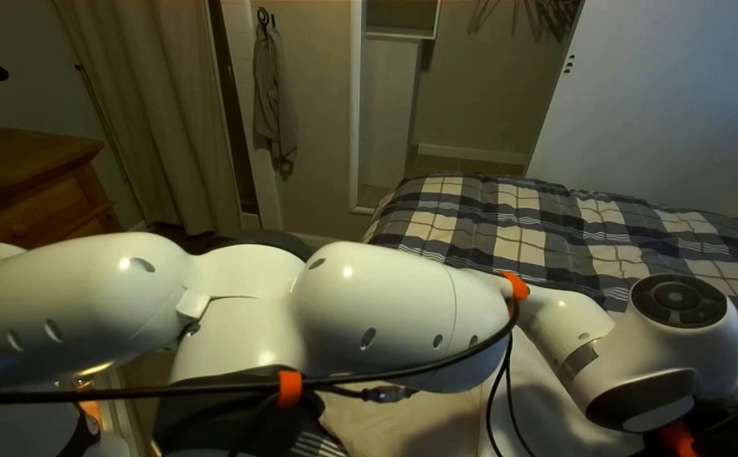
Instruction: Fold the towel into a triangle twice.
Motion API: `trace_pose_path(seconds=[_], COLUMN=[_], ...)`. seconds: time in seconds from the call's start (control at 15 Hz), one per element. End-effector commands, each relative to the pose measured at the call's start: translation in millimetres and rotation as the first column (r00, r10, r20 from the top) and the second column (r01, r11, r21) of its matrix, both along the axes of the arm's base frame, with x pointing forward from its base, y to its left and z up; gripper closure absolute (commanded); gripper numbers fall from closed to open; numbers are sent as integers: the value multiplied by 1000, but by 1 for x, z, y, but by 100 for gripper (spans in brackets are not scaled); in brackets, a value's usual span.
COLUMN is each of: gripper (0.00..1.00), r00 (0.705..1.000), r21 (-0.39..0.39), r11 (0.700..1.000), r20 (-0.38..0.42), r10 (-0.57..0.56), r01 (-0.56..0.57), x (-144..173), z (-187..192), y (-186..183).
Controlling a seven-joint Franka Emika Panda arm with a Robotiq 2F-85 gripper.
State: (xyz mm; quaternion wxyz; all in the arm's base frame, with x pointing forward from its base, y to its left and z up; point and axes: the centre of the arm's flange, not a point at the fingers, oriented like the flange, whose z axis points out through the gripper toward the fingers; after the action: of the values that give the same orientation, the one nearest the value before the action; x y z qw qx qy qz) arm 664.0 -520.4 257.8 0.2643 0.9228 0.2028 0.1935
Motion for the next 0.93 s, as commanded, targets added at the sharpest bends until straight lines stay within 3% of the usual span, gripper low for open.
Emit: trace_pose_path(seconds=[0.0, 0.33, 0.53, 0.87], gripper=[35, 1, 0, 0], r00=[1000, 1000, 992, 941], r21=[-1, 9, 66, 230], r11=[1000, 1000, 992, 929], r20=[23, 10, -74, -246], r10=[16, -7, -102, -231], r01=[-16, 7, 107, 289], x=[23, 16, -3, -34], z=[2, 15, 30, 64], y=[-20, -12, 0, 13])
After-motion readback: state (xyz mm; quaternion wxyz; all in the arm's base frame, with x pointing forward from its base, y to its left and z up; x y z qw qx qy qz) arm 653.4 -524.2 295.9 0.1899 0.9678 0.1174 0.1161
